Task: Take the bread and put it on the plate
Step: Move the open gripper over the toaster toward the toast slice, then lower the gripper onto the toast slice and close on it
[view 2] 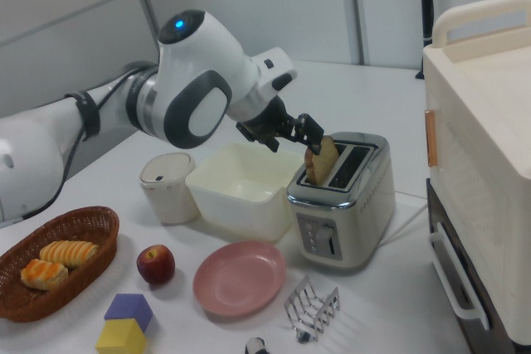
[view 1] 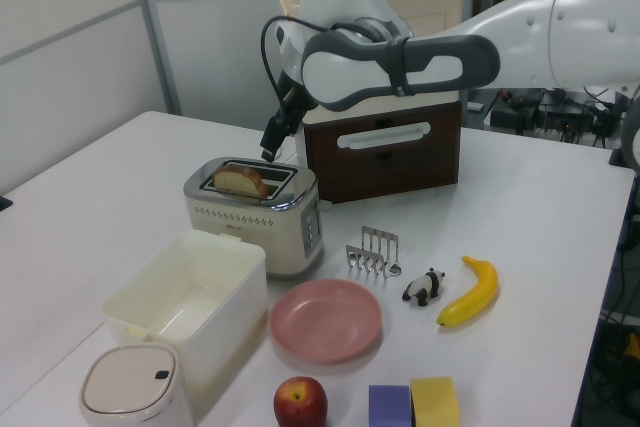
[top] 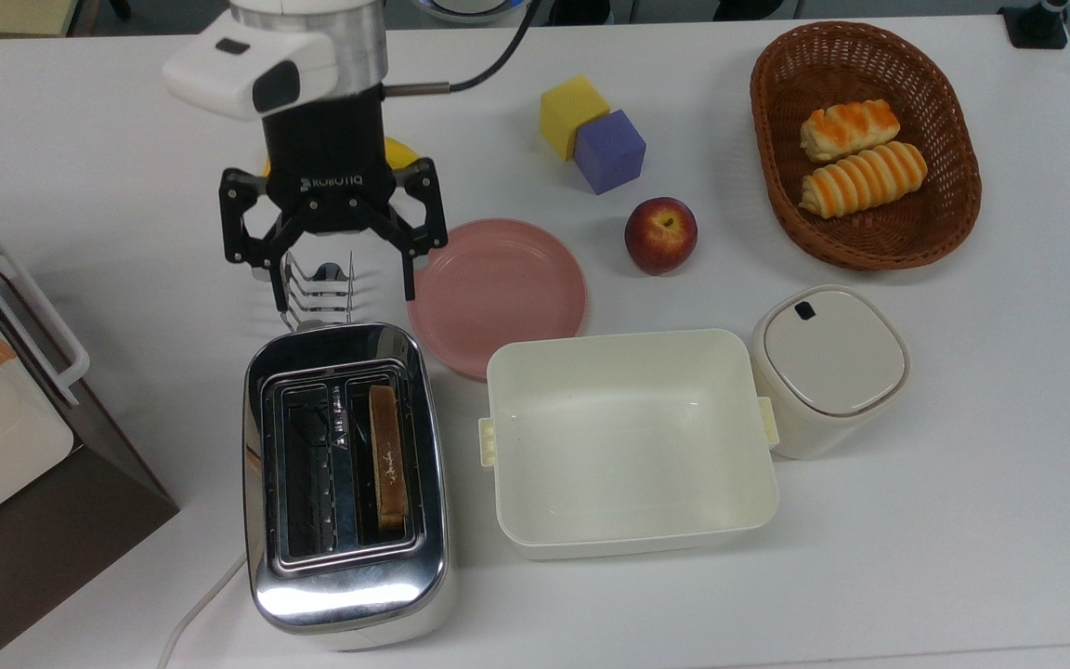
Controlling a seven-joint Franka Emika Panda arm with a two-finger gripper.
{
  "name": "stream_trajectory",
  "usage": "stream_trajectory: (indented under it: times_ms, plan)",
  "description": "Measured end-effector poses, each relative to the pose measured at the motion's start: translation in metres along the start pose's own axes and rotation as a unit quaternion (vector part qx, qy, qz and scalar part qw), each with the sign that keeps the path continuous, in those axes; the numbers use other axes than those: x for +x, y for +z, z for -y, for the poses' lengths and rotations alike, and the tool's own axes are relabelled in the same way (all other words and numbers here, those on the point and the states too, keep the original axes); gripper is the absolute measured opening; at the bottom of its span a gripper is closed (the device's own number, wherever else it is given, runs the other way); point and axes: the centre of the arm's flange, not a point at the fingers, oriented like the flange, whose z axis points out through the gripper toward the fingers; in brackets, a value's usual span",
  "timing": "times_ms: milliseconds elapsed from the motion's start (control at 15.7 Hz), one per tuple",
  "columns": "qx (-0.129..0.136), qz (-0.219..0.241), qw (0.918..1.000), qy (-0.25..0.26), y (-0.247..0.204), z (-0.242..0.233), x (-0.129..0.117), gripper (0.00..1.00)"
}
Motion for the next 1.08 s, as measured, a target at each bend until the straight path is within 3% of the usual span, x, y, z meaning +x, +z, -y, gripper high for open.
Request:
stream_trajectory:
  times_ms: [1082]
  plan:
    - [-0.013,-0.035,0.9992,-0.017,0.04,0.003,0.008,0.97]
